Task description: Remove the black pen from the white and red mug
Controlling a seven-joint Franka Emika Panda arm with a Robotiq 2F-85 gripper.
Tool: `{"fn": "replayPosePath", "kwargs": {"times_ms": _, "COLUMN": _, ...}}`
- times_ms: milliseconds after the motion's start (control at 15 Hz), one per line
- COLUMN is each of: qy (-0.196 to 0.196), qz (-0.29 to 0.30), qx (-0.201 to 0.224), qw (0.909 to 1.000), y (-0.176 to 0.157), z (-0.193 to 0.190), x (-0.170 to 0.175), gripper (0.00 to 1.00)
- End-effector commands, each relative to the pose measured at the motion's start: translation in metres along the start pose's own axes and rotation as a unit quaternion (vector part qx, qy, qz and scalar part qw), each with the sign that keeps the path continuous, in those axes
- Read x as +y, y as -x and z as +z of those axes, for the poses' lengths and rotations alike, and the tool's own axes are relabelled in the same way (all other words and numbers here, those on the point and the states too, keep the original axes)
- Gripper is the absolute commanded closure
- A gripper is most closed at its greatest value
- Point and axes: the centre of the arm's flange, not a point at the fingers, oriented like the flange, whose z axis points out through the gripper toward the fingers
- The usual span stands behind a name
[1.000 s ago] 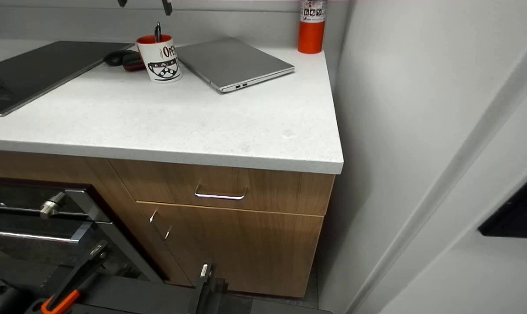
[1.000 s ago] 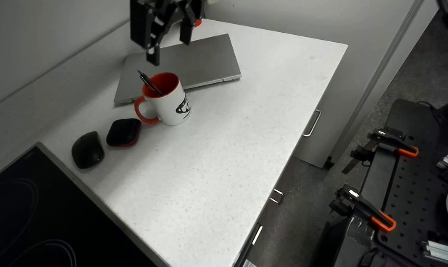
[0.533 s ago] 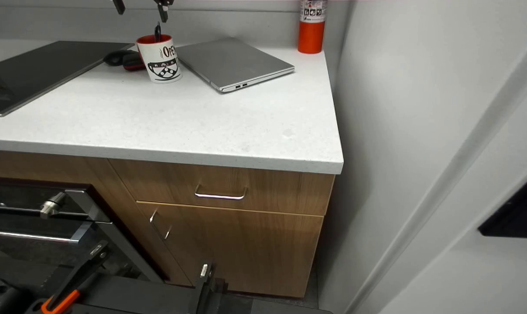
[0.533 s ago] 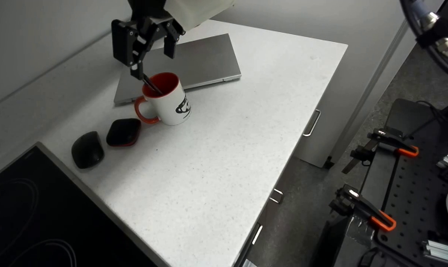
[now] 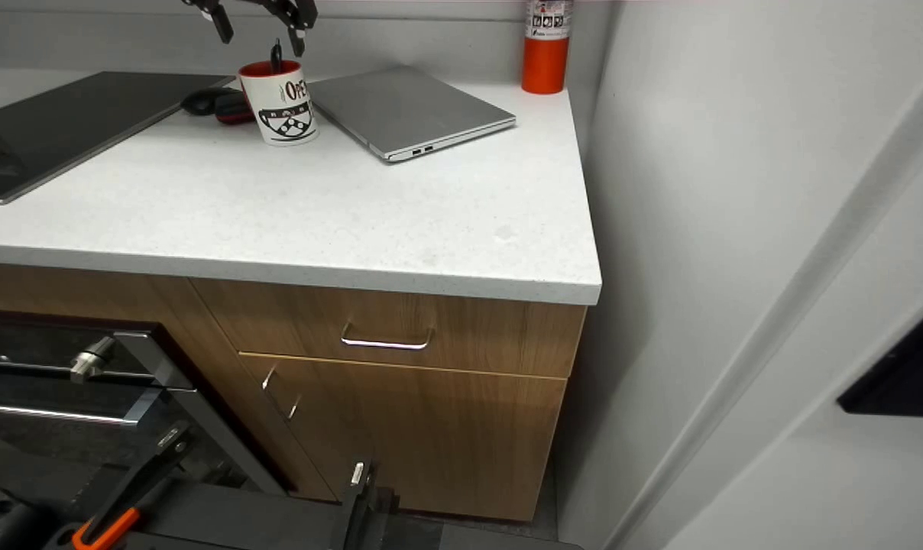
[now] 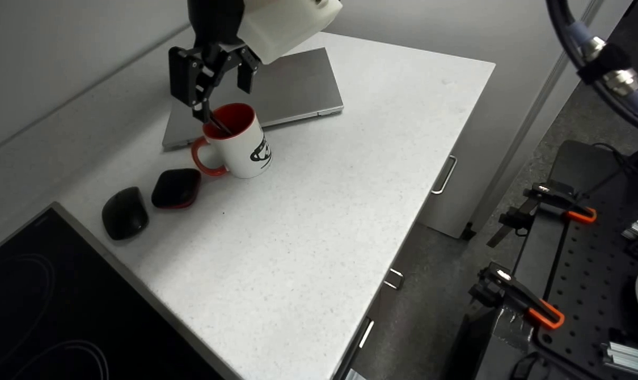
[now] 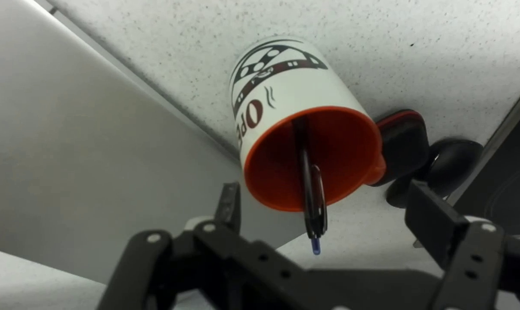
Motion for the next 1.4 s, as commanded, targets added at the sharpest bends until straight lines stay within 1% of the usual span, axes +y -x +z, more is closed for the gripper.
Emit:
{"fn": "replayPosePath", "kwargs": {"times_ms": 0, "qy": -0.001, "qz": 0.0, "qx": 0.031, "qw": 0.9995, "y": -0.016, "z": 0.012, "x": 0.0, "gripper": 0.0}}
{"fn": "replayPosePath", "kwargs": {"times_ms": 200, "qy": 0.001, "qz": -0.004, "qx": 0.047, "qw": 0.9989, "y": -0.021, "z": 0.014, "x": -0.004, "gripper": 0.0}}
{"fn": "replayPosePath", "kwargs": {"times_ms": 533, "qy": -0.008, "qz": -0.009, "qx": 0.049, "qw": 0.9987, "y": -0.028, "z": 0.026, "x": -0.014, "gripper": 0.0}}
{"fn": "replayPosePath", "kwargs": {"times_ms": 600, "qy": -0.01, "qz": -0.009, "qx": 0.05, "qw": 0.9987, "y": -0.029, "z": 0.027, "x": -0.014, "gripper": 0.04}}
{"fn": "replayPosePath", "kwargs": {"times_ms": 667, "qy": -0.011, "qz": -0.008, "qx": 0.052, "qw": 0.9985, "y": -0.03, "z": 0.028, "x": -0.014, "gripper": 0.27}}
{"fn": "replayPosePath", "kwargs": {"times_ms": 800, "qy": -0.012, "qz": -0.007, "qx": 0.058, "qw": 0.9982, "y": -0.032, "z": 0.03, "x": -0.011, "gripper": 0.31}}
{"fn": "replayPosePath", "kwargs": {"times_ms": 867, "qy": -0.01, "qz": -0.005, "qx": 0.06, "qw": 0.9982, "y": -0.032, "z": 0.031, "x": -0.009, "gripper": 0.39}}
{"fn": "replayPosePath", "kwargs": {"times_ms": 933, "qy": -0.01, "qz": -0.003, "qx": 0.062, "qw": 0.998, "y": -0.033, "z": 0.033, "x": -0.008, "gripper": 0.5}}
{"fn": "replayPosePath", "kwargs": {"times_ms": 1000, "qy": -0.01, "qz": -0.002, "qx": 0.063, "qw": 0.998, "y": -0.033, "z": 0.034, "x": -0.005, "gripper": 0.58}}
{"fn": "replayPosePath", "kwargs": {"times_ms": 1067, "qy": -0.009, "qz": 0.001, "qx": 0.064, "qw": 0.9979, "y": -0.034, "z": 0.035, "x": -0.003, "gripper": 0.68}}
{"fn": "replayPosePath", "kwargs": {"times_ms": 1200, "qy": -0.008, "qz": 0.005, "qx": 0.063, "qw": 0.998, "y": -0.033, "z": 0.035, "x": 0.0, "gripper": 0.84}}
{"fn": "replayPosePath", "kwargs": {"times_ms": 1267, "qy": -0.008, "qz": 0.008, "qx": 0.061, "qw": 0.9981, "y": -0.033, "z": 0.035, "x": 0.001, "gripper": 0.94}}
{"fn": "replayPosePath", "kwargs": {"times_ms": 1333, "qy": -0.009, "qz": 0.01, "qx": 0.06, "qw": 0.9981, "y": -0.032, "z": 0.034, "x": 0.003, "gripper": 1.0}}
